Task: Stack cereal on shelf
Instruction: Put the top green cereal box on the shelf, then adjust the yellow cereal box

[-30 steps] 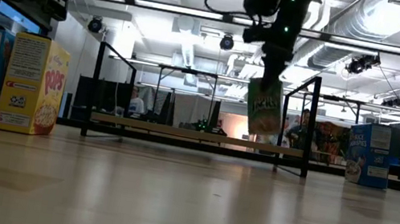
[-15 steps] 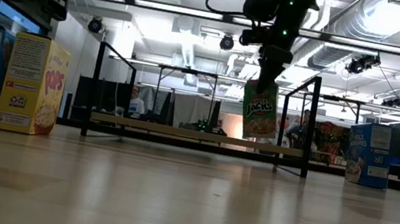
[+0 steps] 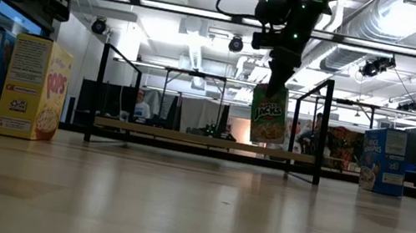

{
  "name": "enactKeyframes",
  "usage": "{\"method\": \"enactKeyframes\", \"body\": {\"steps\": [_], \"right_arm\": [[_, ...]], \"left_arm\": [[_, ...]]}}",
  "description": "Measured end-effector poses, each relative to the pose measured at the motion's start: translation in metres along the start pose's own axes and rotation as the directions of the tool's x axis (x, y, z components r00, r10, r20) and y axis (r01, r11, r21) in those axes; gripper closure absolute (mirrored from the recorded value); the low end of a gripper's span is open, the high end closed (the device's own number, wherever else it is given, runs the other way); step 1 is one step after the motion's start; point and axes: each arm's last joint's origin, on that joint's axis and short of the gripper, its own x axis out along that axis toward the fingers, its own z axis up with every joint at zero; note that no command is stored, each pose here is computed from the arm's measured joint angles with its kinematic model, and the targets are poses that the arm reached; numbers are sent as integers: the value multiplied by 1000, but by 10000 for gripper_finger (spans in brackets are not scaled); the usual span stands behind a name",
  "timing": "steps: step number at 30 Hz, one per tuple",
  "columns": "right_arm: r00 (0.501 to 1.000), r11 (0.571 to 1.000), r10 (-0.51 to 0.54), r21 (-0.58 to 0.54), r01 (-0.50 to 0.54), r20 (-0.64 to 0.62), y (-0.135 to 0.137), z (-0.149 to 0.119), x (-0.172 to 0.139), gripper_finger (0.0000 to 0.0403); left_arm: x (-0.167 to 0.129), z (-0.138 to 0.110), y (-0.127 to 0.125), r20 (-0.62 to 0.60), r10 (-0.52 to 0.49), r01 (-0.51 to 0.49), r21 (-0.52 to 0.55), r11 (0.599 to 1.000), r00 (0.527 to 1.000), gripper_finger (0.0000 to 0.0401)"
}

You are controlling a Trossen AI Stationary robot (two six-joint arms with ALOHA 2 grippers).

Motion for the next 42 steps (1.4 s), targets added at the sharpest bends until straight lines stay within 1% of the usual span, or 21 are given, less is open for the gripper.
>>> {"method": "enactKeyframes", "body": {"steps": [9,13,22,27,29,32,34,36,38,42], "right_arm": [[1000,1000,-15,-2,15,-3,0,0,0,280],[1000,1000,-14,1,14,-6,0,0,0,263],[1000,1000,-23,-2,23,-9,0,0,0,241],[997,997,-67,-37,66,-29,1,0,-1,240],[996,995,-84,-57,82,-24,2,-1,-6,240],[995,993,-104,-54,104,-2,1,0,-21,240],[994,994,-105,-41,106,7,0,-1,-36,240],[994,994,-108,1,108,20,-2,-1,-51,240],[997,997,-67,48,65,43,-2,-3,-67,240],[987,988,92,111,-107,129,6,-12,-94,240]], "left_arm": [[0,0,0,0,0,0,0,1000,1000,401],[0,0,0,1,0,0,0,1000,1000,401],[0,0,0,1,0,0,0,1000,1000,401],[0,0,0,0,0,0,0,1000,1000,401],[0,0,0,0,0,0,0,1000,1000,401],[0,0,0,0,0,0,0,1000,1000,401],[0,0,0,0,0,0,0,1000,1000,401],[0,0,0,0,0,0,0,1000,1000,401],[0,0,0,0,0,0,0,1000,1000,401],[0,0,0,0,0,0,0,1000,1000,401]]}}
